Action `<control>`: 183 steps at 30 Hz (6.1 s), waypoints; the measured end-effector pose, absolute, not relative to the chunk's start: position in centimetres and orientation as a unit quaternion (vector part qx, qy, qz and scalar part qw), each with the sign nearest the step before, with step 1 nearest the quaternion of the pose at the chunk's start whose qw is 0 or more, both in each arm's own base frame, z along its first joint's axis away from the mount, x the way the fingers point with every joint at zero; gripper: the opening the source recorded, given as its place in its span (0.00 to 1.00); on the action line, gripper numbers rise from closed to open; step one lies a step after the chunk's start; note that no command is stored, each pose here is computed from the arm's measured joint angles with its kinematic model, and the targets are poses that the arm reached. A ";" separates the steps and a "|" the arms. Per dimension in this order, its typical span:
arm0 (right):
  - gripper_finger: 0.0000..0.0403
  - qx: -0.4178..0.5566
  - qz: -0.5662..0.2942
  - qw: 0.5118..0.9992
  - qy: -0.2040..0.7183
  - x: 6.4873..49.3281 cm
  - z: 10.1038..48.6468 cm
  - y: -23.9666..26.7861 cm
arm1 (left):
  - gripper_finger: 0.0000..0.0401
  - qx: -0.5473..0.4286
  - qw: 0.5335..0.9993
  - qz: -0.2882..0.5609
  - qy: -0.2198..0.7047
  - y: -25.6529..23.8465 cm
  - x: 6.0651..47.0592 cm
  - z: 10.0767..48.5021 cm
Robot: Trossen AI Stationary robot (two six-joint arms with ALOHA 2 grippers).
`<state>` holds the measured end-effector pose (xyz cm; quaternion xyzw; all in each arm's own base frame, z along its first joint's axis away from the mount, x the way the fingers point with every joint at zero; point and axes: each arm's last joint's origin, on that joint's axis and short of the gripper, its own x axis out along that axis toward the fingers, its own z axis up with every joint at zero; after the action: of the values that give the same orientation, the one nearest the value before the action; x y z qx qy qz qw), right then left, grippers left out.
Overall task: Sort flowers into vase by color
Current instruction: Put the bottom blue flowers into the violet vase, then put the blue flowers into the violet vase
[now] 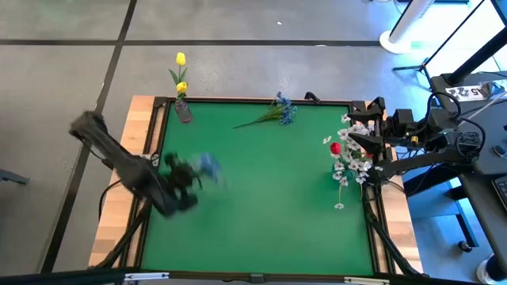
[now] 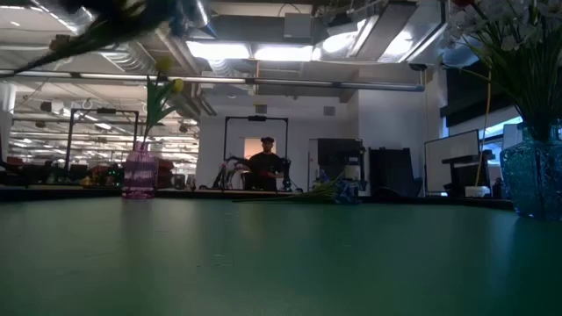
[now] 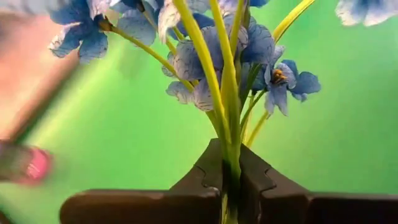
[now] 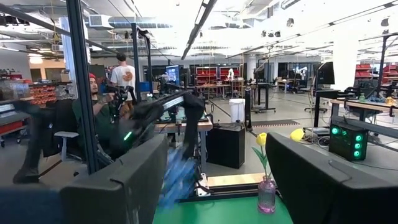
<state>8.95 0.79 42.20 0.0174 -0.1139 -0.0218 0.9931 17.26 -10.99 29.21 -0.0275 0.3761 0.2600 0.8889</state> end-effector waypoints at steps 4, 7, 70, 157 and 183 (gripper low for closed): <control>0.68 0.017 -0.022 0.993 -0.114 9.0 42.2 0.8 | 0.02 -0.086 0.912 0.369 0.158 -5.6 14.2 34.3; 0.68 0.018 -0.025 0.993 -0.114 9.0 42.2 0.8 | 0.02 -0.079 0.898 0.429 0.053 -2.8 11.4 37.2; 0.68 0.018 -0.025 0.993 -0.114 9.0 42.2 0.8 | 0.02 0.140 0.737 0.661 -0.017 13.6 11.0 28.3; 0.68 0.018 -0.023 0.993 -0.114 8.9 42.2 0.8 | 0.45 -0.179 0.982 -0.061 -0.021 5.8 15.0 44.3; 0.68 0.018 -0.025 0.993 -0.114 8.9 42.2 0.8 | 0.45 -0.061 0.995 -0.042 0.073 5.5 30.8 36.6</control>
<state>8.95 0.77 42.21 0.0177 -0.1140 -0.0245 0.9930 30.83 5.50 36.57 -0.0606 0.0726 -0.0425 0.9946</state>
